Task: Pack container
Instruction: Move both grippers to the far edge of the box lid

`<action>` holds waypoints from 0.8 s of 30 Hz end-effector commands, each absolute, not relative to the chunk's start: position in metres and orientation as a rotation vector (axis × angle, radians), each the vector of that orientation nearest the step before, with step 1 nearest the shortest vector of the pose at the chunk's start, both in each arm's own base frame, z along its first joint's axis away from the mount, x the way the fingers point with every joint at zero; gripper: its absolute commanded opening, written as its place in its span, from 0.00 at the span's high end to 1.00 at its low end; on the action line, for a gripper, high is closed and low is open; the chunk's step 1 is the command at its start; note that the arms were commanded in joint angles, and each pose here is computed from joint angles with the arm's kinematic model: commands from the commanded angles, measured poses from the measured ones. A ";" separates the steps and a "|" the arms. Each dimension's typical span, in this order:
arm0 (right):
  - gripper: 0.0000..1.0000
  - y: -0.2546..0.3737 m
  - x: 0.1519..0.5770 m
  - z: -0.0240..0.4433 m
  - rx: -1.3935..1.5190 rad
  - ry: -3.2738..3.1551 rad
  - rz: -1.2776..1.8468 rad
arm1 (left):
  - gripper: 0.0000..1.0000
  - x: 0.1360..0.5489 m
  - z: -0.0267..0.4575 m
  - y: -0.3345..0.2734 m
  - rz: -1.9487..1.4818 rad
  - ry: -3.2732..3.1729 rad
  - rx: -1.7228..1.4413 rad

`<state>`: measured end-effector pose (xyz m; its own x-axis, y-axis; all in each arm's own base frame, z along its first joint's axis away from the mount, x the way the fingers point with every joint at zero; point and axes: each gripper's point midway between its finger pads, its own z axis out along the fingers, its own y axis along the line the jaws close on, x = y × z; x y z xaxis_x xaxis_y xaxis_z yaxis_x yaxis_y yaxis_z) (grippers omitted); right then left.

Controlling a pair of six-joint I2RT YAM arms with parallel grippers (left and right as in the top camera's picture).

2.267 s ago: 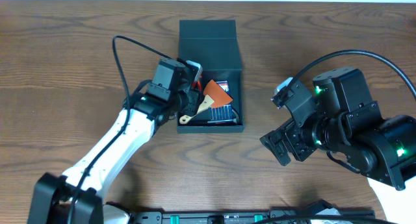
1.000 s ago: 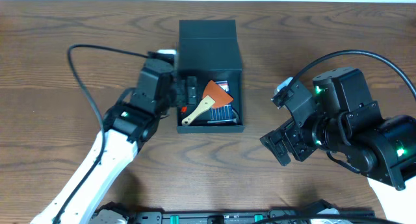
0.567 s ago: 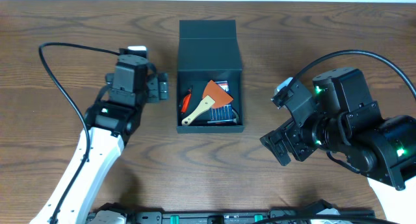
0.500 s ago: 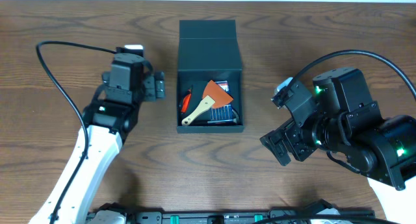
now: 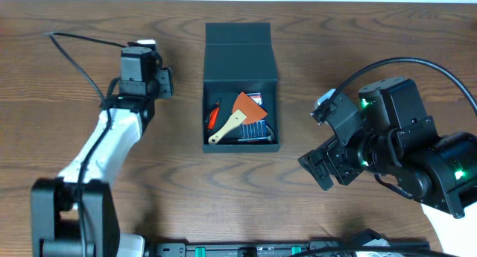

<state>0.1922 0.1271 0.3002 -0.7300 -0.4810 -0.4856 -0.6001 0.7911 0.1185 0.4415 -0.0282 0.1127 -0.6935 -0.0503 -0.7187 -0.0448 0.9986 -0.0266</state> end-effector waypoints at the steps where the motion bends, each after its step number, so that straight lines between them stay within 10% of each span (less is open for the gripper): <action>1: 0.01 0.128 0.191 0.301 -0.799 2.547 0.384 | 0.53 0.448 0.106 -0.051 -0.160 2.334 0.010; 5: 0.01 0.128 0.191 0.301 -0.799 2.547 0.384 | 0.94 0.455 0.111 -0.082 -0.365 2.281 0.104; 24: 0.01 0.158 0.249 0.344 -0.691 2.263 0.451 | 0.94 0.464 0.089 -0.121 -0.660 2.296 0.181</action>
<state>0.2430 0.1538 0.3420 -0.5943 -0.3733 -0.7123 -0.6082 0.7882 0.0943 0.4523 -0.1112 0.0778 -0.7303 -0.0431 -0.6818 0.2814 0.8904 -0.3577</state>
